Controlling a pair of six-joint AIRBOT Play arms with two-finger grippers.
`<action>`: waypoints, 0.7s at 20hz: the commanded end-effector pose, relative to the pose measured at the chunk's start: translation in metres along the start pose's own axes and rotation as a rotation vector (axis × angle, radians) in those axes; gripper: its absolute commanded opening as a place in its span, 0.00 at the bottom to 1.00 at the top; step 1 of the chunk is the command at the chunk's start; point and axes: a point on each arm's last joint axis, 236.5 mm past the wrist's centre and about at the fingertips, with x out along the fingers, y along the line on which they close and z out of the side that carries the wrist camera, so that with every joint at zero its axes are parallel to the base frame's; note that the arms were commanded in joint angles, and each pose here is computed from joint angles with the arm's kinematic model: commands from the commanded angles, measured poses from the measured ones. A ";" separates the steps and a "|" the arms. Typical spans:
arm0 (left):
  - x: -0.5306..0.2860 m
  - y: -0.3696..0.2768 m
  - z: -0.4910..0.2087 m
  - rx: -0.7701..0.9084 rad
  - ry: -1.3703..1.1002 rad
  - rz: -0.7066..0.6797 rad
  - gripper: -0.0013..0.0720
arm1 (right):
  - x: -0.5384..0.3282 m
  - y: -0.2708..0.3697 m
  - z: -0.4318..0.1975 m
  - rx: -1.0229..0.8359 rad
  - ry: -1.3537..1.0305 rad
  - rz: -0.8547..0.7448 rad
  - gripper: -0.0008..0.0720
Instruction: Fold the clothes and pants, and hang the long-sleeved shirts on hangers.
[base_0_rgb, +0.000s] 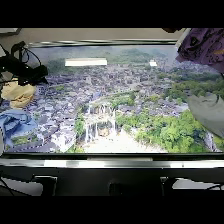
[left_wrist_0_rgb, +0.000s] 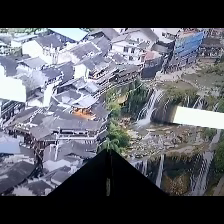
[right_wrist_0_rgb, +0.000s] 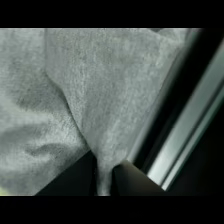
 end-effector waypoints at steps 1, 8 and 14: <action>0.000 0.000 0.000 -0.001 -0.001 0.000 0.04 | 0.028 -0.044 -0.019 -0.028 0.049 -0.186 0.06; 0.000 0.000 0.000 0.000 -0.001 0.000 0.04 | 0.054 -0.059 -0.035 -0.041 0.096 -0.256 0.06; 0.000 0.000 0.000 0.000 -0.001 0.000 0.04 | 0.058 -0.079 -0.042 -0.055 0.117 -0.341 0.06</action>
